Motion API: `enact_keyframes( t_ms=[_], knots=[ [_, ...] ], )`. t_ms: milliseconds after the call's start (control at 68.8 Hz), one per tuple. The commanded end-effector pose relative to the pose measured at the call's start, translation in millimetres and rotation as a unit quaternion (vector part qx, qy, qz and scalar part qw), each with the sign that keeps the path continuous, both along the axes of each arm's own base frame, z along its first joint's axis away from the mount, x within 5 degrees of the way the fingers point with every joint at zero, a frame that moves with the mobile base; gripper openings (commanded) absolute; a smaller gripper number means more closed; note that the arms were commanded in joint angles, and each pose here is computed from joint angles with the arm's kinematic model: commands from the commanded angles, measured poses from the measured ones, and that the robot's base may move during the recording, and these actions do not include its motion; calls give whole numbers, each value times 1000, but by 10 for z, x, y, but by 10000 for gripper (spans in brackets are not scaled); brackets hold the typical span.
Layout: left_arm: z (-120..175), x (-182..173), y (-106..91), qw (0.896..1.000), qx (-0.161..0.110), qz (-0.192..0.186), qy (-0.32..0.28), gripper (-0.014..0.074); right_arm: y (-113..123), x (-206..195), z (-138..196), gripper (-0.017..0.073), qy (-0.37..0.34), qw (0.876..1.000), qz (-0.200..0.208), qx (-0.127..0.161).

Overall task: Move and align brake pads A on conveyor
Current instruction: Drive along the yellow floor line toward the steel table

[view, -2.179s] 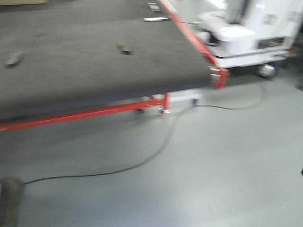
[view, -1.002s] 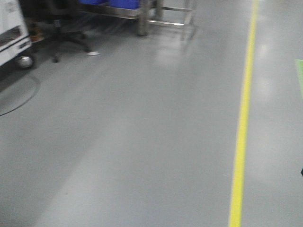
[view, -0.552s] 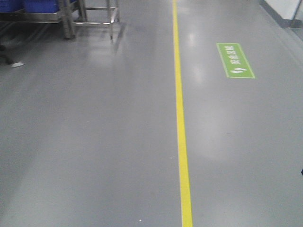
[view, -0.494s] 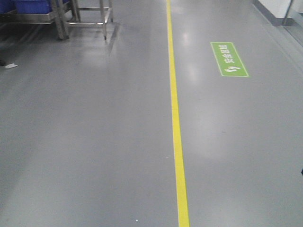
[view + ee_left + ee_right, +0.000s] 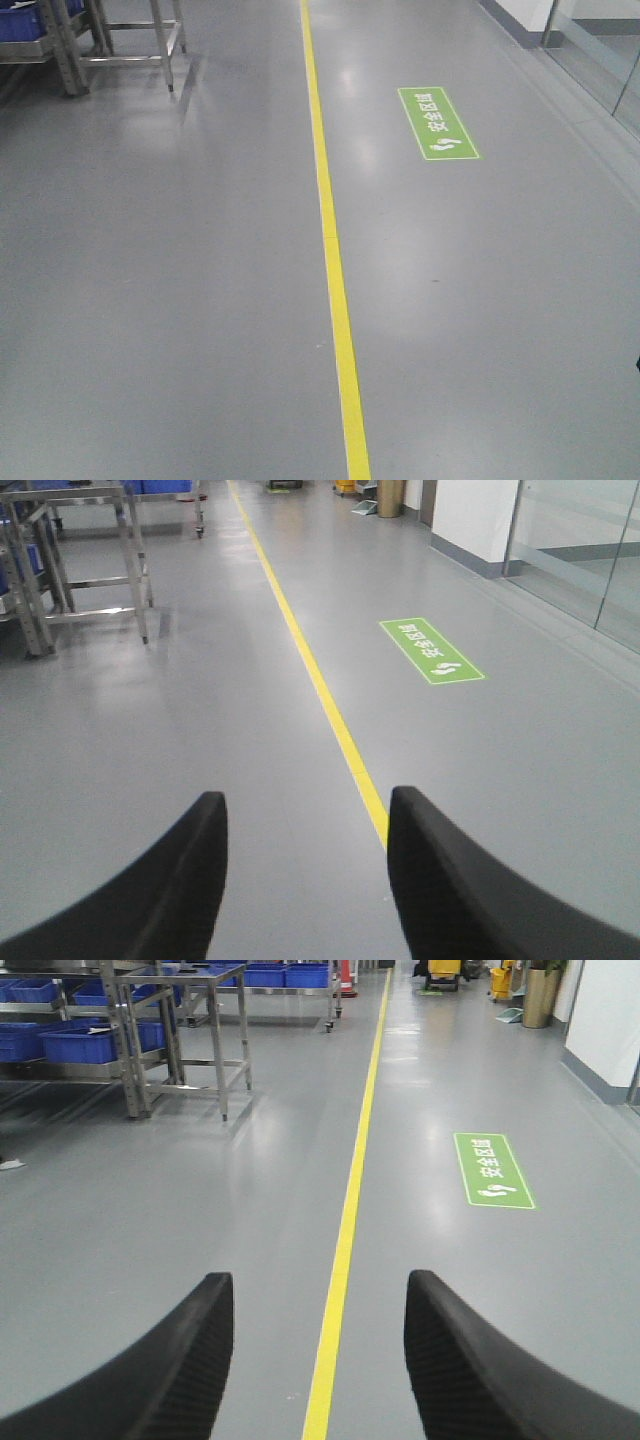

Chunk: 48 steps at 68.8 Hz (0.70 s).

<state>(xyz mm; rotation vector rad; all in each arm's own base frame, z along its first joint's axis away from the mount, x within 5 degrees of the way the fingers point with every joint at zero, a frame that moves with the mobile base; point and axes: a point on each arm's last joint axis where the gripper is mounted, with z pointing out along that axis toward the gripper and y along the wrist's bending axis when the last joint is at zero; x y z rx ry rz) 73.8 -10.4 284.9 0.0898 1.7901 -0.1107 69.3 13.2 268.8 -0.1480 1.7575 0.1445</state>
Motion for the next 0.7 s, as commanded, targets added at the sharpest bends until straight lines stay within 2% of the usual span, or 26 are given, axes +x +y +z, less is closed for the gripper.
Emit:
enact_keyframes(
  t_ms=[0,683],
  knots=[
    [151,21,6,999,-13,6,-46,343,-2,12,150,370,-45,999,-2,3],
    [151,21,6,999,-13,6,-46,343,-2,12,150,370,-45,999,-2,3]
  ],
)
